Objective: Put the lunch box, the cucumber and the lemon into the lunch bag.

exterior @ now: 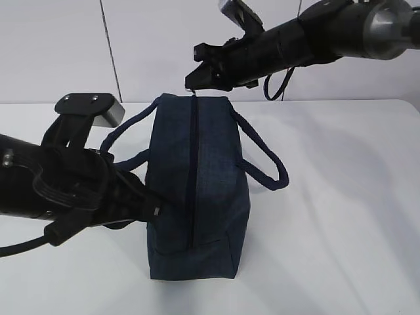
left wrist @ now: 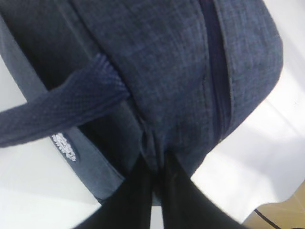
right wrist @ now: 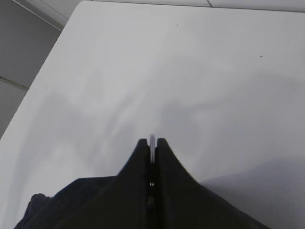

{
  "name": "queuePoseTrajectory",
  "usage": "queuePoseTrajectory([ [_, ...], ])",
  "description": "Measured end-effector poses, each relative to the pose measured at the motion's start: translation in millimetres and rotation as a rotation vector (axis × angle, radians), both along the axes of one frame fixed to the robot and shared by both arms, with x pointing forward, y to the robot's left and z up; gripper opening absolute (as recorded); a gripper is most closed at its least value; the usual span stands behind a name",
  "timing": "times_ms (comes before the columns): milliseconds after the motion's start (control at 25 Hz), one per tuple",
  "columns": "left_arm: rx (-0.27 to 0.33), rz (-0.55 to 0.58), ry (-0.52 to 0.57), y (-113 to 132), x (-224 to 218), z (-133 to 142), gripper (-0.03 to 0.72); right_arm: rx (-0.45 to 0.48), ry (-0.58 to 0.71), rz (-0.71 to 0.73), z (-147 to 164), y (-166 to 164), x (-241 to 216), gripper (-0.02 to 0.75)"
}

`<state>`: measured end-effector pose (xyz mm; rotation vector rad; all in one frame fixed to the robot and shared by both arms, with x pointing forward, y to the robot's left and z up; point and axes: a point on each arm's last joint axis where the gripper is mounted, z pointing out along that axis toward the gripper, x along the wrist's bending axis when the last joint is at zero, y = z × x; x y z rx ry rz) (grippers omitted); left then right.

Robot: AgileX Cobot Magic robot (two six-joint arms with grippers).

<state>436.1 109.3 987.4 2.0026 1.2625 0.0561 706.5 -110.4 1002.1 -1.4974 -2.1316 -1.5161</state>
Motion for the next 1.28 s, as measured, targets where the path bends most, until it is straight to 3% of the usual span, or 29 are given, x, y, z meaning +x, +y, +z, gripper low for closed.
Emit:
queuePoseTrajectory([
  [520,0.023,-0.021,-0.026,1,1,0,0.003,-0.006,0.06,-0.021,-14,-14,11,-0.013],
  [1280,0.027,-0.024,-0.029,1,1,0,0.003,0.019,0.125,0.028,-38,-8,34,-0.013],
])
